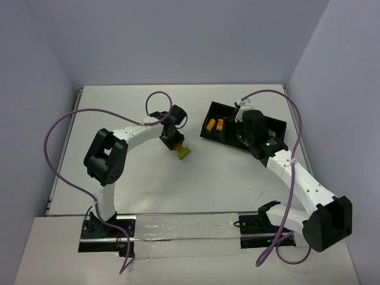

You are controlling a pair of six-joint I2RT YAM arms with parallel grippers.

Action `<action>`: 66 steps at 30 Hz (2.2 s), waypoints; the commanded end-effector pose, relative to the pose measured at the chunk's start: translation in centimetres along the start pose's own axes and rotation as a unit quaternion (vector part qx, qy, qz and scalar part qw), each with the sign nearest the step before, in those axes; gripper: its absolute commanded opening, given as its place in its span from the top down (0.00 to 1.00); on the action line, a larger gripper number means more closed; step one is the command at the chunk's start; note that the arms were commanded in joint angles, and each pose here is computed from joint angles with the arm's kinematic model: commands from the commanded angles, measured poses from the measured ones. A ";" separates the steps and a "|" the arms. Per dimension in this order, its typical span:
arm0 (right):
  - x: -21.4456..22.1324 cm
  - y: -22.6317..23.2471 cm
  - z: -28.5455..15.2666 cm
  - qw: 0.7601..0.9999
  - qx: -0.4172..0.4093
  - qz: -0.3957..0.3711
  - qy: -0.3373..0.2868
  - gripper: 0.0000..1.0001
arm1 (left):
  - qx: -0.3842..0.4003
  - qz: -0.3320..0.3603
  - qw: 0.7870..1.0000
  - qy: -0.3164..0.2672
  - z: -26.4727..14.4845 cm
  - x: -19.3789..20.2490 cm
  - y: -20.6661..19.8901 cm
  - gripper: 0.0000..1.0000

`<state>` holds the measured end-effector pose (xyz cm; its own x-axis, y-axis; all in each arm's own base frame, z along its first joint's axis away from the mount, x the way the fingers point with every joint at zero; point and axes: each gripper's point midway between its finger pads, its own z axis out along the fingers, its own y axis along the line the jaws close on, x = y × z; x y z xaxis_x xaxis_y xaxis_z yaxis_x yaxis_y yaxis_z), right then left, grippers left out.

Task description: Sort the legos into containers by color

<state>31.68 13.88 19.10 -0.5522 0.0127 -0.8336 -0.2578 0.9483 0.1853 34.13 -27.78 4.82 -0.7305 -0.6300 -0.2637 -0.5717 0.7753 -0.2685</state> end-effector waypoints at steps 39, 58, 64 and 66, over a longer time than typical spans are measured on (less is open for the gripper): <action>-6.0 16.6 1.6 0.945 -0.277 0.077 -0.154 0.33 | 0.291 -0.006 0.956 -0.037 -19.2 -5.6 -6.2 1.00; -6.2 19.1 2.1 0.925 -0.338 0.096 -0.143 0.44 | 0.298 0.000 0.954 -0.033 -19.5 -5.5 -6.3 1.00; -6.0 19.2 2.6 0.925 -0.338 0.100 -0.139 0.44 | 0.300 -0.001 0.953 -0.038 -19.8 -5.8 -6.2 1.00; -6.1 19.1 2.6 0.925 -0.338 0.100 -0.140 0.44 | 0.301 -0.001 0.953 -0.038 -19.8 -5.8 -6.2 1.00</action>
<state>31.82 31.47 21.74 -0.5136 0.2740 -0.8131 -0.5854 0.5810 0.5655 34.76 -27.13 23.17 -0.6859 -0.6525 -0.3221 -0.3094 0.6622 -0.6825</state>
